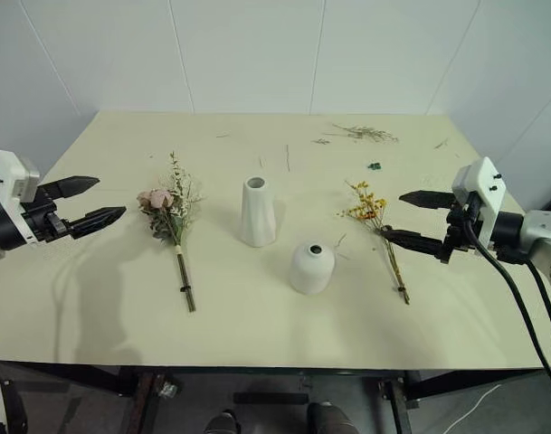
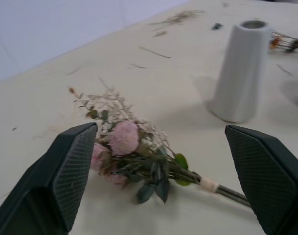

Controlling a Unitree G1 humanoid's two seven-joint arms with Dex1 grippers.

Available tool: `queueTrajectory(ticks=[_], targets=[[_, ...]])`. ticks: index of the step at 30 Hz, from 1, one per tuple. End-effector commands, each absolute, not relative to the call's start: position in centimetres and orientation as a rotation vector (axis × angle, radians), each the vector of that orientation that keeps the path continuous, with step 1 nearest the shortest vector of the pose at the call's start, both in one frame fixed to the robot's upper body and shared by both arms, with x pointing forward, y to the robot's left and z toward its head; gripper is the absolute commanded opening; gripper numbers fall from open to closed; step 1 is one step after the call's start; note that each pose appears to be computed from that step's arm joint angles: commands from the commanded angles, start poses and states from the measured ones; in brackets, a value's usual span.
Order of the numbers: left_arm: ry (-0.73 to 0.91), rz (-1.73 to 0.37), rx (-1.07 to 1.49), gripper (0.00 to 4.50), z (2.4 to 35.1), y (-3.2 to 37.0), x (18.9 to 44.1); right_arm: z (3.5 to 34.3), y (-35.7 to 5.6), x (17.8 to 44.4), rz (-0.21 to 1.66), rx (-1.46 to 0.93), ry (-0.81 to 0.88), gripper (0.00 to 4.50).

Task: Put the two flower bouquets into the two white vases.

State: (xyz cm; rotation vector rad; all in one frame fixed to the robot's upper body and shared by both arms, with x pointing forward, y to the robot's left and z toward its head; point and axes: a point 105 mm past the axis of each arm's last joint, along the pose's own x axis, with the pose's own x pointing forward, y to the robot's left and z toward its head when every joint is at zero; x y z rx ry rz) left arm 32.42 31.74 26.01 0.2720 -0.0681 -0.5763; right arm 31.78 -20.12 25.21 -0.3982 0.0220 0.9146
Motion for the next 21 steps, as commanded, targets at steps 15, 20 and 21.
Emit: queueTrajectory(ticks=[15,20,21], targets=[[0.29,-0.279,0.068,4.46,21.2,25.5,29.6,26.8,-19.2,34.0,1.087,-0.41,-0.143,4.5],[0.389,-0.185,0.002,4.46,19.9,25.5,29.5,26.9,-18.8,34.7,1.102,-0.415,-0.156,4.5],[0.413,-0.172,-0.019,4.46,19.6,25.4,29.6,26.9,-18.8,34.8,1.104,-0.416,-0.157,4.5]])
